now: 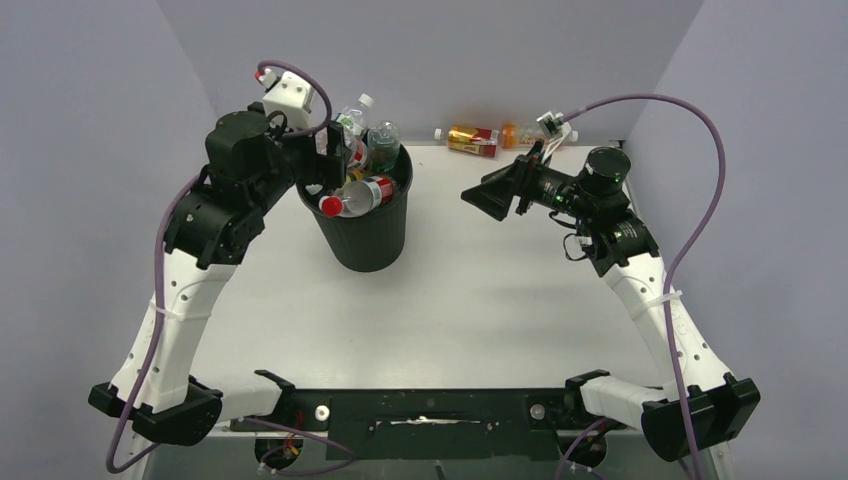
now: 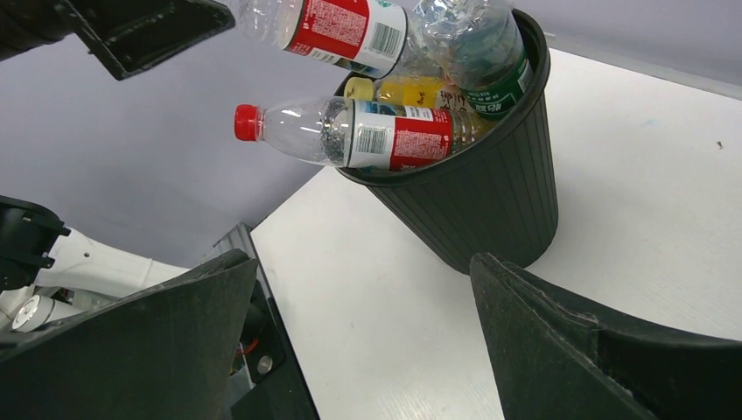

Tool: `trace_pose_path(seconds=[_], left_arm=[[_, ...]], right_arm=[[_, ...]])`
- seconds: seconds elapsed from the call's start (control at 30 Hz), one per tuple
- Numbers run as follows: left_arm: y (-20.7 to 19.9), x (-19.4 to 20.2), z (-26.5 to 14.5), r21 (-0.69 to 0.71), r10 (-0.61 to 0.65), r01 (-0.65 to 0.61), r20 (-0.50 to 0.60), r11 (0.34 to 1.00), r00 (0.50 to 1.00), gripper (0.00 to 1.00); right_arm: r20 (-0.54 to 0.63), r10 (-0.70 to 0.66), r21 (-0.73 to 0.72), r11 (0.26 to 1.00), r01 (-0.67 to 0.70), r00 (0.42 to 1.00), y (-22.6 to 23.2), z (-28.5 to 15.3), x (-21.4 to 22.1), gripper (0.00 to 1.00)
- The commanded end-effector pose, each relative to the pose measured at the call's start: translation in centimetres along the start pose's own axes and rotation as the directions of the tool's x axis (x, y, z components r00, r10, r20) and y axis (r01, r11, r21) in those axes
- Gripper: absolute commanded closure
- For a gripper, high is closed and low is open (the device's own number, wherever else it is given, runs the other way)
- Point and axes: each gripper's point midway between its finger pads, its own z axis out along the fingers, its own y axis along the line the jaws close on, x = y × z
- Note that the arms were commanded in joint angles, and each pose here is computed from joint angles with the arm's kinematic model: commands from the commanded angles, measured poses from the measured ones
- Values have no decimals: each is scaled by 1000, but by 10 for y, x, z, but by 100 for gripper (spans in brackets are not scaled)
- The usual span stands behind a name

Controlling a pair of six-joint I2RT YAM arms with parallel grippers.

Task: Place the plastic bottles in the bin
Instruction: Place the plastic bottle in the trash bin.

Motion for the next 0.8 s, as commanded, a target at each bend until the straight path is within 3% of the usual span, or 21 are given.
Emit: trace_pose_path(seconds=[0.0,0.23,0.53,0.63,0.77], left_arm=[[6,-36,-29,-13,-37,38,95,999,995,16],[19,-41,-41,-89,-82,92,108,992,991,16],[27,-23,-54,-129,-114,124,82,984,990,15],[28,-11,-53,-134,-114,121,58,984,992,15],[27,-3,-49,-134,-117,120,35,984,993,15]], right_arm=[[41,-68,25,997,67,997,4,-1,-20,1],[-5,-34,298,954,34,999,-74,2,-34,2],[114,106,571,807,-153,988,-245,-27,-40,2],[156,116,563,805,-185,981,-288,-22,-45,0],[144,114,561,809,-176,983,-346,3,-44,5]])
